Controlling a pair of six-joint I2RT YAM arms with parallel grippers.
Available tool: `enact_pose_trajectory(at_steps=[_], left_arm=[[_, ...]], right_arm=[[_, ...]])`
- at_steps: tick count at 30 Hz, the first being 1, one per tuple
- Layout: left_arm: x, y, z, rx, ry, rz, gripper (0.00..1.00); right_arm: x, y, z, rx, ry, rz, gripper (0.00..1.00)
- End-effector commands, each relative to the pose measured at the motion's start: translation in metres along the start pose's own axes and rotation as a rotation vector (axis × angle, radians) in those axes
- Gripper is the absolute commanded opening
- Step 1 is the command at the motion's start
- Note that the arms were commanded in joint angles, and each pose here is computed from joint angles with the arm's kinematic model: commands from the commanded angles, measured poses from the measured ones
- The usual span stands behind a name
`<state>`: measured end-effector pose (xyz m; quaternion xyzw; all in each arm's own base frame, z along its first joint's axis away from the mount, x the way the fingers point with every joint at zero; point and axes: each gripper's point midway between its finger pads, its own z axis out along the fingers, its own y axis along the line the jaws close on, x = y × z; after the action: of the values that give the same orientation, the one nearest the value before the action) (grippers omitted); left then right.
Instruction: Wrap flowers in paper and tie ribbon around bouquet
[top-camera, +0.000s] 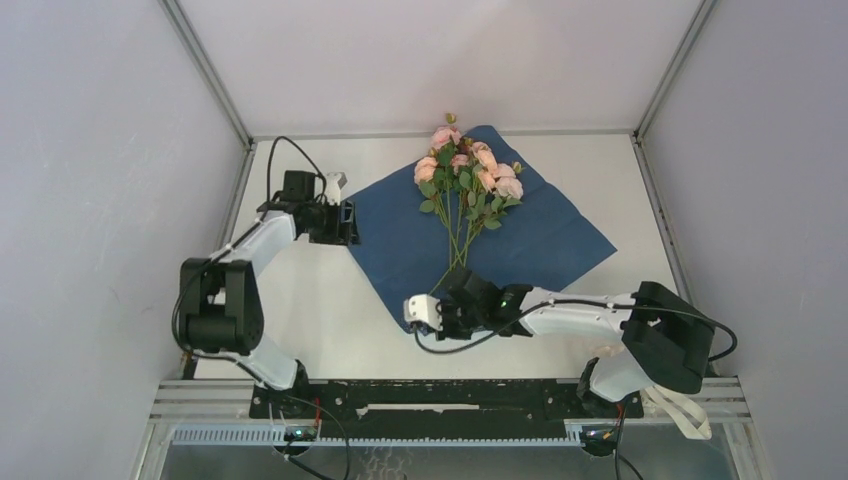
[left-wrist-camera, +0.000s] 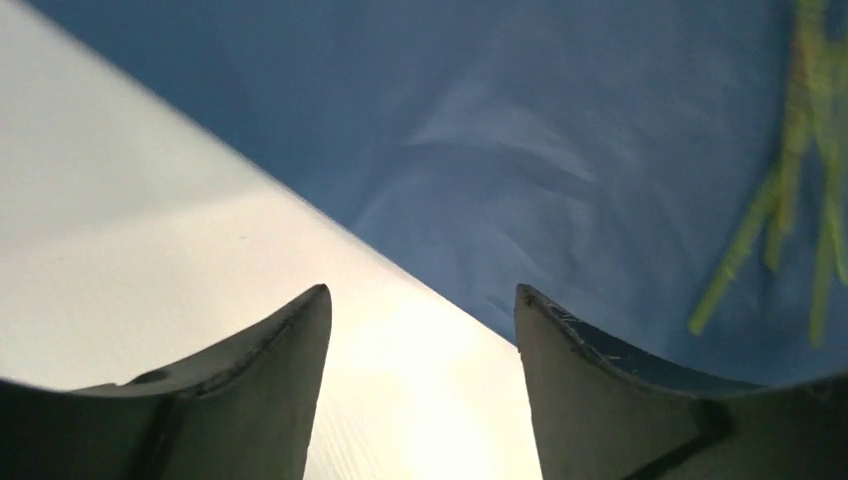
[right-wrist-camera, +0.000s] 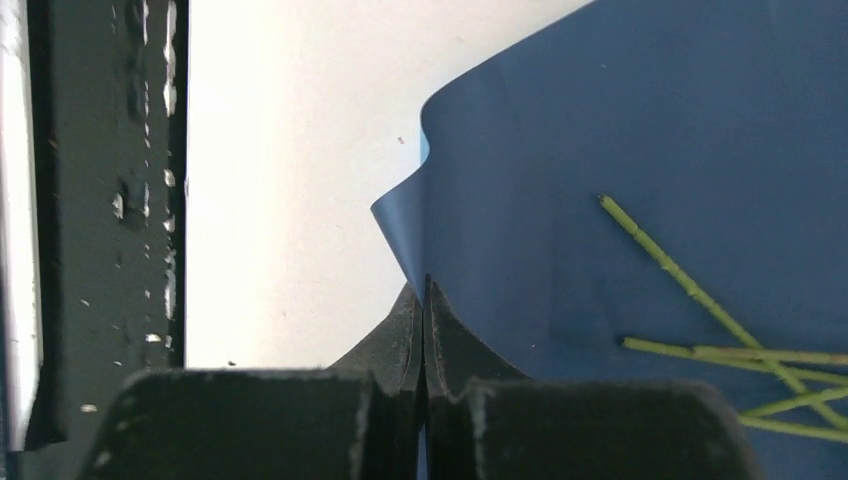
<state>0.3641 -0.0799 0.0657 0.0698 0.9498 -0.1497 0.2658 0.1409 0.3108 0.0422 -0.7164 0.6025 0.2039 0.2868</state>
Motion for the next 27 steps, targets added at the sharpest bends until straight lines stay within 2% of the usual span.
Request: enact_pose_trajectory(at_steps=[1,4,7,10,12,17,22,24,25,27], left_arm=[[-0.018,-0.073,-0.071,0.321,-0.164,0.315,0.78],[0.007,-0.108,-0.096,0.47,-0.219,0.506,0.84],[0.05,-0.139,-0.098,0.597,-0.149,0.664,0.84],[0.08,-0.166,-0.1,0.697,-0.084,0.783,0.85],[0.089,-0.176,-0.092,0.701,-0.086,0.847,0.88],[0.093,-0.186,-0.057,0.579,-0.161,0.911,0.91],[0.091,-0.202,-0.042,0.577,-0.156,0.909,0.91],[0.091,-0.206,-0.035,0.568,-0.136,0.902,0.88],[0.091,-0.207,-0.031,0.561,-0.121,0.892,0.83],[0.093,-0.208,-0.027,0.567,-0.089,0.87,0.63]], right_arm=[[-0.036,-0.014,-0.018,-0.049,-0.198,0.293,0.0],[-0.034,-0.035,-0.032,-0.059,-0.269,0.51,0.0],[-0.032,-0.049,-0.038,-0.067,-0.315,0.638,0.0],[-0.036,-0.055,-0.038,-0.1,-0.359,0.693,0.0],[-0.037,-0.059,-0.04,-0.111,-0.378,0.724,0.0],[-0.034,-0.068,-0.047,-0.11,-0.405,0.781,0.0],[-0.037,-0.066,-0.048,-0.144,-0.423,0.775,0.0],[-0.039,-0.066,-0.051,-0.156,-0.435,0.781,0.0],[-0.041,-0.066,-0.052,-0.16,-0.44,0.781,0.0],[-0.041,-0.065,-0.054,-0.159,-0.441,0.779,0.01]])
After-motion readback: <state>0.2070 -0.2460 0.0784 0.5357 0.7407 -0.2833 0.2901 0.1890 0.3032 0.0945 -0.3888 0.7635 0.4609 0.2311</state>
